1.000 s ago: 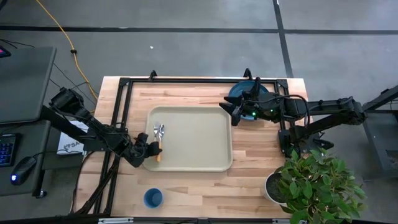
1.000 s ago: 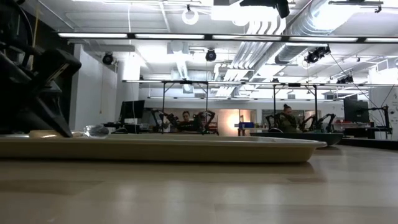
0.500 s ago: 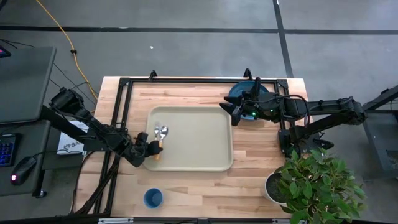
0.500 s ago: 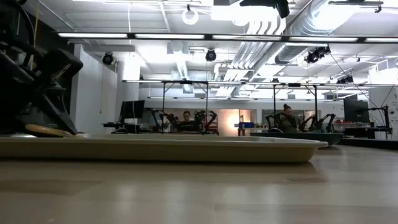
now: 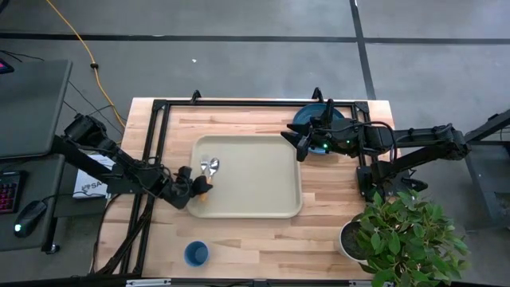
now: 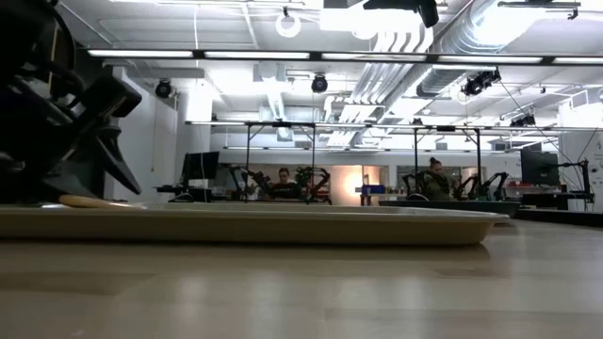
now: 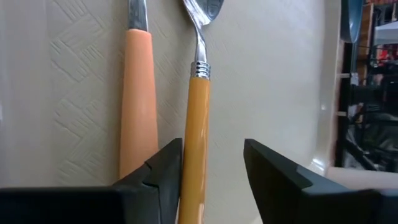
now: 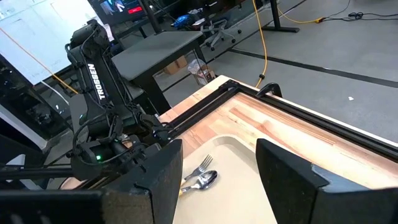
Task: Pick and place plate/cup/fork/spoon on tray
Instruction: Put the yellow spoon to the right of the orange fork on the gray serving tray
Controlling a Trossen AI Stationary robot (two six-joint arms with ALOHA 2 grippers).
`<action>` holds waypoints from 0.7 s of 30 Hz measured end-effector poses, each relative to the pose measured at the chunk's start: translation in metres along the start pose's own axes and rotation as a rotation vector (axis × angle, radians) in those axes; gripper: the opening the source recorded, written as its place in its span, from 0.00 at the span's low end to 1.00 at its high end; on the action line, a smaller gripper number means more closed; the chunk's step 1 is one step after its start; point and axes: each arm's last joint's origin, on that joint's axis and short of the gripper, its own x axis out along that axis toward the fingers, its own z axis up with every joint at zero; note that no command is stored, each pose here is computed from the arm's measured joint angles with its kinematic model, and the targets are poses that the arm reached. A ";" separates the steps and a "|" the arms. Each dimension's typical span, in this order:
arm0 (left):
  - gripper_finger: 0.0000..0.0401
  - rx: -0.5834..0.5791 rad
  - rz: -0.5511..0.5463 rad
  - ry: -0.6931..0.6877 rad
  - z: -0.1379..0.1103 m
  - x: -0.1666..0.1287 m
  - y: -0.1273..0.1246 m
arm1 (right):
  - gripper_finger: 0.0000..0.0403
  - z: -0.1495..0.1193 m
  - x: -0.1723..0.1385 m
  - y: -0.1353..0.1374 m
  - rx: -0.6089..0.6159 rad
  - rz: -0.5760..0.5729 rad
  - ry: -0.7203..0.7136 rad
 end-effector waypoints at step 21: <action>0.41 -0.061 -0.028 0.032 0.008 0.008 -0.012 | 0.48 0.000 0.000 0.000 -0.002 0.000 0.001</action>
